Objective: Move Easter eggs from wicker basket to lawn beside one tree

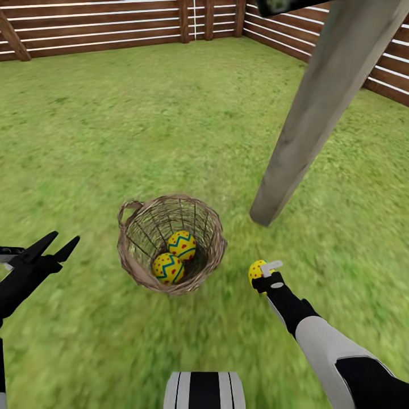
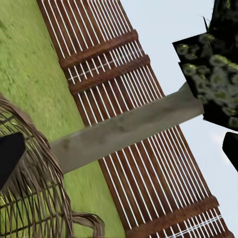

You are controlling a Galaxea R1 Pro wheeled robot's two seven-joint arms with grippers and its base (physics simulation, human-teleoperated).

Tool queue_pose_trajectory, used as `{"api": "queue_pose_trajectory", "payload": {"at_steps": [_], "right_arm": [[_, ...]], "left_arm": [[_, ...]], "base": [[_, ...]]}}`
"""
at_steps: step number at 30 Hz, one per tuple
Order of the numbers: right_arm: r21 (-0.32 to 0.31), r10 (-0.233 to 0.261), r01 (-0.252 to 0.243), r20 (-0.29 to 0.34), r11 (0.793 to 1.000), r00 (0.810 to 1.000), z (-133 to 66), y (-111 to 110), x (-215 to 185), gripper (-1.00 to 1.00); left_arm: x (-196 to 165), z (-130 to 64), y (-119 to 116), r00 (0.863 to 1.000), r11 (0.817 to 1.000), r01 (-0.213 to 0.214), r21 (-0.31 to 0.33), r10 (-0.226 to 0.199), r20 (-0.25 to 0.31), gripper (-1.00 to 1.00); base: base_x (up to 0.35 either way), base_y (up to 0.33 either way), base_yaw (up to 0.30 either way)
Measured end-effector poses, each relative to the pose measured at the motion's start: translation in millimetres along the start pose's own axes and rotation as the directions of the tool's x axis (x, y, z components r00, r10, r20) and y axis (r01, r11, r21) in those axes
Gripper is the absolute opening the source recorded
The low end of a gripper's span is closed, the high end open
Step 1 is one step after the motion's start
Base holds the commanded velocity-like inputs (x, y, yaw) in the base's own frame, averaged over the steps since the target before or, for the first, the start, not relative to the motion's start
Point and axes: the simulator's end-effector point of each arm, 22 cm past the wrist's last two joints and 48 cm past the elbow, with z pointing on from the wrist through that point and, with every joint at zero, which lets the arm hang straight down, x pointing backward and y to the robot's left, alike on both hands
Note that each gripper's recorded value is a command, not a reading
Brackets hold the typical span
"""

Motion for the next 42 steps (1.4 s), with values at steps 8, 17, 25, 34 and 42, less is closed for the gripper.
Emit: {"api": "queue_pose_trajectory", "payload": {"at_steps": [8,17,25,34,42], "right_arm": [[0.0,0.002,-0.002,0.001,1.0,1.0,1.5,0,0,-1.0],[0.004,-0.008,0.008,0.008,1.0,1.0,12.2,3,1,-1.0],[-0.01,0.001,-0.001,-0.012,1.0,1.0,9.4,6,9,1.0],[0.02,0.014,-0.016,0.087,1.0,0.996,-8.1,-15,-43,1.0],[0.018,0.19,-0.191,0.01,0.982,0.982,-68.0,-70,-85,1.0]], "left_arm": [[2,0.2,3,1.0,1.0,0.005,-0.002,-0.005,0.001,1.0],[8,-3.0,23,1.0,0.999,0.024,-0.033,-0.024,-0.007,1.0],[6,-1.7,16,1.0,1.0,0.018,-0.022,-0.019,-0.006,1.0],[0,1.7,-4,1.0,1.0,-0.001,0.008,0.001,-0.003,1.0],[-5,3.8,-22,1.0,0.999,-0.021,0.031,0.021,-0.001,1.0]], "base": [[0.038,0.0,0.0],[0.0,0.0,0.0],[0.0,0.0,0.0],[0.0,0.0,0.0],[0.0,0.0,0.0]]}}
